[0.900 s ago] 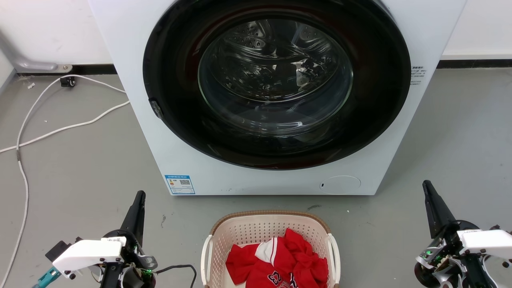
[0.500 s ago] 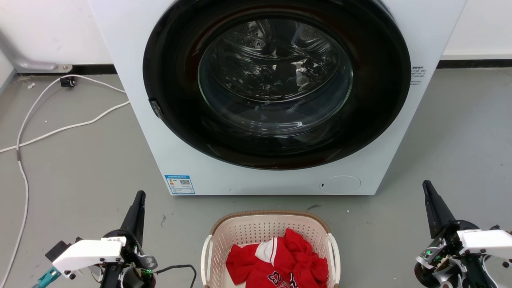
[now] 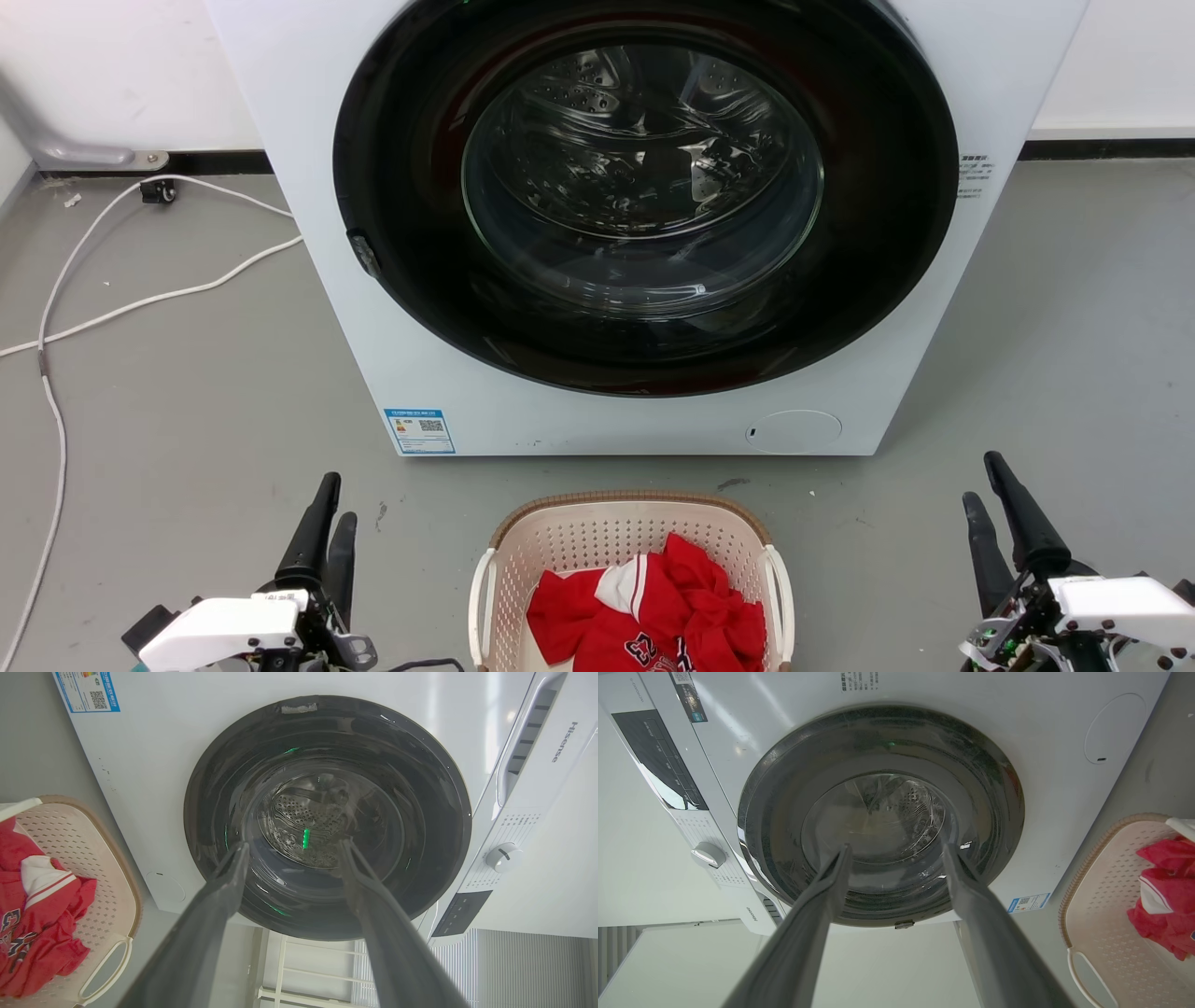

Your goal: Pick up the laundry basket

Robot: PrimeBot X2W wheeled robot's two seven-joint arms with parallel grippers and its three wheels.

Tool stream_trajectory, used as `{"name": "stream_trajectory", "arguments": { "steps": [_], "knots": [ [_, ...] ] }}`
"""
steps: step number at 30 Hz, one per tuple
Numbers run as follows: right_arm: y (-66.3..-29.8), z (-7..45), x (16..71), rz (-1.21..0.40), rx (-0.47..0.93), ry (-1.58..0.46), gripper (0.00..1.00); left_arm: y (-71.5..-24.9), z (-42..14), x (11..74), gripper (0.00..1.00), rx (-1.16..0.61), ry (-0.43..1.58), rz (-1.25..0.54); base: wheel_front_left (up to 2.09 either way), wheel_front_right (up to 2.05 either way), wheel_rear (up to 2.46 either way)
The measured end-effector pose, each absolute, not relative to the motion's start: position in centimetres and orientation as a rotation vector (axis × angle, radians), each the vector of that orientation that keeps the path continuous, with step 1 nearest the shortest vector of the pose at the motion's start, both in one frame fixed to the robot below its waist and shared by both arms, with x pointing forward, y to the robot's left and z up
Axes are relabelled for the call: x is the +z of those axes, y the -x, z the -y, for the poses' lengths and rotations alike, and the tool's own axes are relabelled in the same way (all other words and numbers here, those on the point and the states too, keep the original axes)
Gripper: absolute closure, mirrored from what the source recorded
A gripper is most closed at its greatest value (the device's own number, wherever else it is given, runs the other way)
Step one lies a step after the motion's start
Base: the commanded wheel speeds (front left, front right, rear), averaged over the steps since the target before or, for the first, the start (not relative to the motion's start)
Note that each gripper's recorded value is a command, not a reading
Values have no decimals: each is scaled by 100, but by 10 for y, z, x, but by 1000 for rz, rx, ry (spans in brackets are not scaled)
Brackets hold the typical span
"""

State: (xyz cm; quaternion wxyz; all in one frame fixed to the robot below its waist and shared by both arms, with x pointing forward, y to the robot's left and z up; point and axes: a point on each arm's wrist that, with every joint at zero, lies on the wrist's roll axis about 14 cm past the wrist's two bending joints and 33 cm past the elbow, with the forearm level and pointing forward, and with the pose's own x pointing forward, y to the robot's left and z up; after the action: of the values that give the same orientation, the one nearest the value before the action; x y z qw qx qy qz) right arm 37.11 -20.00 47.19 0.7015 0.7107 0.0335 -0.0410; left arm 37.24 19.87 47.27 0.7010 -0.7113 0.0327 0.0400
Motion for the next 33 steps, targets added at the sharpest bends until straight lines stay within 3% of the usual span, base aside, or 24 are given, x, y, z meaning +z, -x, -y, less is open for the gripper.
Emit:
{"name": "stream_trajectory", "arguments": {
  "steps": [17, 33],
  "knots": [
    [-369, 208, 469, -44, -146, -1446, 0, -368, -219, 471, 0, 173, 1505, -1, 0, 0, 0],
    [-378, 209, 507, 44, -66, -1005, 0, -363, -262, 491, 0, 255, 1229, 116, 0, 0, 0]
  ]
}}
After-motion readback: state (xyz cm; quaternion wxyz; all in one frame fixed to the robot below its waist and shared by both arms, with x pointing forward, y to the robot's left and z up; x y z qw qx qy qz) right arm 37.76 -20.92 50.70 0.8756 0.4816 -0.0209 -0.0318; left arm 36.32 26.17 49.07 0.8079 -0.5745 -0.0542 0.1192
